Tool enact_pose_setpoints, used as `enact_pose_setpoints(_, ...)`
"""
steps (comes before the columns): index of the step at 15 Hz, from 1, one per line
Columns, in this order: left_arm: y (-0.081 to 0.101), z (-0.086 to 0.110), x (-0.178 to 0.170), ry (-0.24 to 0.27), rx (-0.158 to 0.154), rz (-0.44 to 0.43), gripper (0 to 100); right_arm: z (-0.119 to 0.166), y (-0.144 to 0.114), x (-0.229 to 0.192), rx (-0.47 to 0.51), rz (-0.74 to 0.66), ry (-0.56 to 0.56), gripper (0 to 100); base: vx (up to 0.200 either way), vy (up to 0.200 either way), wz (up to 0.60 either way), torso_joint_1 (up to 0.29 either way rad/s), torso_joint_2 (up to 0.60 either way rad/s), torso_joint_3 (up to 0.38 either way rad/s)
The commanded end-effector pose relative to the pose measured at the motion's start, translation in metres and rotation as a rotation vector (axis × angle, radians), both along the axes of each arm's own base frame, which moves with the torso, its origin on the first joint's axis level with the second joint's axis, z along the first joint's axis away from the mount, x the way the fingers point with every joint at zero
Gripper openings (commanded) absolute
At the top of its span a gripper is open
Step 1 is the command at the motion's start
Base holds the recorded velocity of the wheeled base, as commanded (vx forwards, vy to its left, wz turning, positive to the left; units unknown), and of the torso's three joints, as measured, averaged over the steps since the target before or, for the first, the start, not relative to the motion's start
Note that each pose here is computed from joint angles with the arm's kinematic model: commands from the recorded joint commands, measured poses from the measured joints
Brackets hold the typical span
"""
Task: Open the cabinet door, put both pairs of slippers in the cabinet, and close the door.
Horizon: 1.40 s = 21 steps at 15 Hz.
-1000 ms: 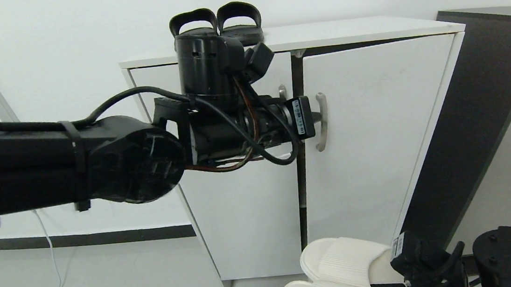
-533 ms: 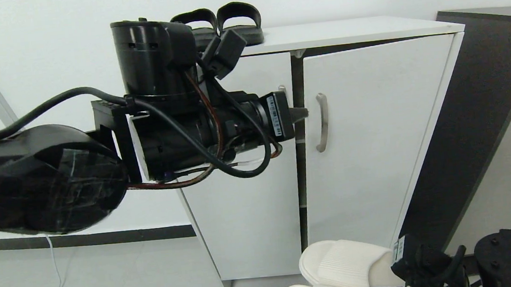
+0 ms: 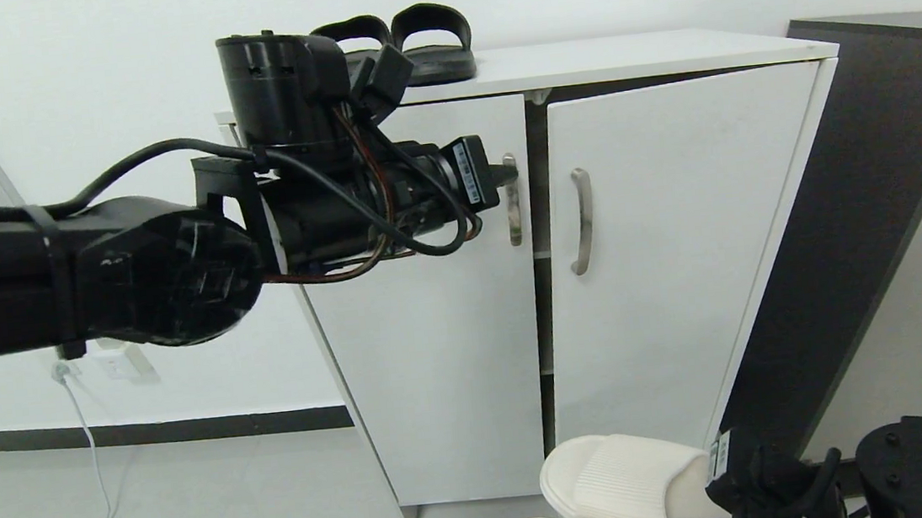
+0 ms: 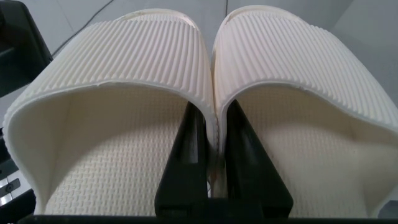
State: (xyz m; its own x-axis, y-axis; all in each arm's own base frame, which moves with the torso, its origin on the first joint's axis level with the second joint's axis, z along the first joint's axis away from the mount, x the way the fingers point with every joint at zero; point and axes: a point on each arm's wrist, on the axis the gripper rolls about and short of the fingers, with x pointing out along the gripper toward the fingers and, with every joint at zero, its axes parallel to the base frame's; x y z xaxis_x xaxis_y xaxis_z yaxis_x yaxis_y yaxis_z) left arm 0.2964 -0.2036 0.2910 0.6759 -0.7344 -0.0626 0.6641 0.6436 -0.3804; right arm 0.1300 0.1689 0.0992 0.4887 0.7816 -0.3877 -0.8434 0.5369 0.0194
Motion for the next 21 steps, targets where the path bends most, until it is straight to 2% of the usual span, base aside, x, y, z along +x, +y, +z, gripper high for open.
enact_pose_setpoints(1,-0.009,-0.005,0.018,0.006,-0.005,0.005,0,-0.001,0.0,0.0,-0.004,0.001,0.003,0,0.0,0.0,0.0,0.0,0.0,0.0)
enact_pose_setpoints(3,-0.019,-0.003,0.024,-0.006,-0.021,-0.007,0,-0.001,0.0,0.0,-0.004,0.001,0.003,0,0.0,0.0,0.0,0.0,0.0,0.0)
enact_pose_setpoints(8,-0.037,-0.007,0.039,-0.013,-0.032,-0.023,0,-0.001,0.0,0.0,-0.004,0.001,0.003,0,0.0,0.0,0.0,0.0,0.0,0.0)
enact_pose_setpoints(9,-0.039,-0.007,0.041,0.002,-0.05,-0.023,0,-0.001,0.001,0.0,-0.004,0.003,0.003,0,0.0,0.0,0.0,0.0,0.0,0.0)
enact_pose_setpoints(10,-0.042,-0.006,0.041,0.024,-0.079,-0.028,0,-0.001,0.001,0.0,-0.005,0.004,0.004,0,0.0,0.0,0.0,0.0,0.0,0.0)
enact_pose_setpoints(12,-0.042,-0.006,0.041,0.027,-0.084,-0.028,0,-0.002,0.001,-0.002,-0.009,0.009,0.006,0,0.0,0.0,0.0,0.0,0.0,0.0)
enact_pose_setpoints(15,-0.041,-0.004,0.039,0.044,-0.105,-0.021,0,-0.003,0.002,-0.003,-0.011,0.017,0.006,0,-0.2,0.0,0.0,0.001,0.0,0.001)
enact_pose_setpoints(17,-0.046,-0.003,0.032,0.059,-0.116,-0.029,0,-0.002,0.002,-0.003,-0.01,0.017,0.005,0,-0.2,0.0,0.0,0.002,0.0,0.002)
enact_pose_setpoints(18,-0.051,-0.006,0.021,0.066,-0.102,-0.053,0,-0.003,0.003,-0.004,-0.01,0.023,0.007,0,-0.2,0.0,0.0,0.007,0.0,0.002)
enact_pose_setpoints(19,-0.056,-0.005,0.013,0.061,-0.104,-0.073,0,-0.003,0.003,-0.005,-0.01,0.026,0.007,0,-0.2,0.0,0.0,0.002,0.0,0.017)
enact_pose_setpoints(21,-0.079,-0.009,-0.025,0.048,-0.115,-0.182,0,-0.002,0.003,-0.007,-0.01,0.036,0.005,0,-0.2,0.0,0.0,0.002,0.0,0.002)
